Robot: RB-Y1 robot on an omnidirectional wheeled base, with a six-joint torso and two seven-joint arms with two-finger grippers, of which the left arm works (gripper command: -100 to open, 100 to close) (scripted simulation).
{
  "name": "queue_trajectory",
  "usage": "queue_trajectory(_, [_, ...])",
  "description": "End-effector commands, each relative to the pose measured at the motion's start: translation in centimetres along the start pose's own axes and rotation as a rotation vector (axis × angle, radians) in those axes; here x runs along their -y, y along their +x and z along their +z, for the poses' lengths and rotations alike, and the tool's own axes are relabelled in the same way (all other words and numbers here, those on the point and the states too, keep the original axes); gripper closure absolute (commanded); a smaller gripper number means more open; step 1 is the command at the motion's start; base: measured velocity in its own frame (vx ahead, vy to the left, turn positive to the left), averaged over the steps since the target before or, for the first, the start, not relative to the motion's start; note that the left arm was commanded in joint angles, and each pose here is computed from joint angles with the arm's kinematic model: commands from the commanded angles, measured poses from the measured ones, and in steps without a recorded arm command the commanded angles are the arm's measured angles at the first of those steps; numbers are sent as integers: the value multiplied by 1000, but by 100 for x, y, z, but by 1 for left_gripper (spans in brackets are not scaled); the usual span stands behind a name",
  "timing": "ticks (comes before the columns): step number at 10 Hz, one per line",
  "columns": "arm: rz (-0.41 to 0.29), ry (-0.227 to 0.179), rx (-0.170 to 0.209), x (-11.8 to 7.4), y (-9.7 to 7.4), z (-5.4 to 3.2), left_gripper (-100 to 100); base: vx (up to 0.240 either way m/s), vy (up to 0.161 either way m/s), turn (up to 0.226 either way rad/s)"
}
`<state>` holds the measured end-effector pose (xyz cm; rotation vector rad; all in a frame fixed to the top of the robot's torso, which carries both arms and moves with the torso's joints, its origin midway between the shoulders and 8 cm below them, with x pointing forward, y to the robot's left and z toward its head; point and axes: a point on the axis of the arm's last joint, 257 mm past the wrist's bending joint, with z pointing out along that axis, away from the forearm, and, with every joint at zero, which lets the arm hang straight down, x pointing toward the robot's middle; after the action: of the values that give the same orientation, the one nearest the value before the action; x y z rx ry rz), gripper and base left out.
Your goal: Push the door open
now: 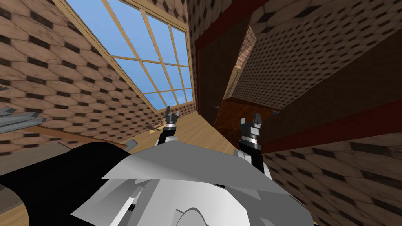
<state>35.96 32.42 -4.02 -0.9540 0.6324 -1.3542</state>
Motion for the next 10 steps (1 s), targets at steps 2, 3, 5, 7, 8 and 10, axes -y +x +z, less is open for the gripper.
queue_trajectory(2, [-1, -18, -13, -129, 38, -14, -100, 46, 9, -79])
queue_trajectory(3, [-1, -28, -20, -201, 59, -23, -100, 156, -22, -35])
queue_trajectory(5, [-3, -47, -33, -342, 102, -44, -100, 180, -3, -81])
queue_trajectory(7, [-4, -70, -48, -505, 153, -73, -100, 151, 4, -87])
queue_trajectory(8, [-4, -78, -54, -568, 173, -85, -100, 101, -5, -61])
queue_trajectory(10, [-5, -96, -66, -692, 214, -113, -100, 79, 1, -58])
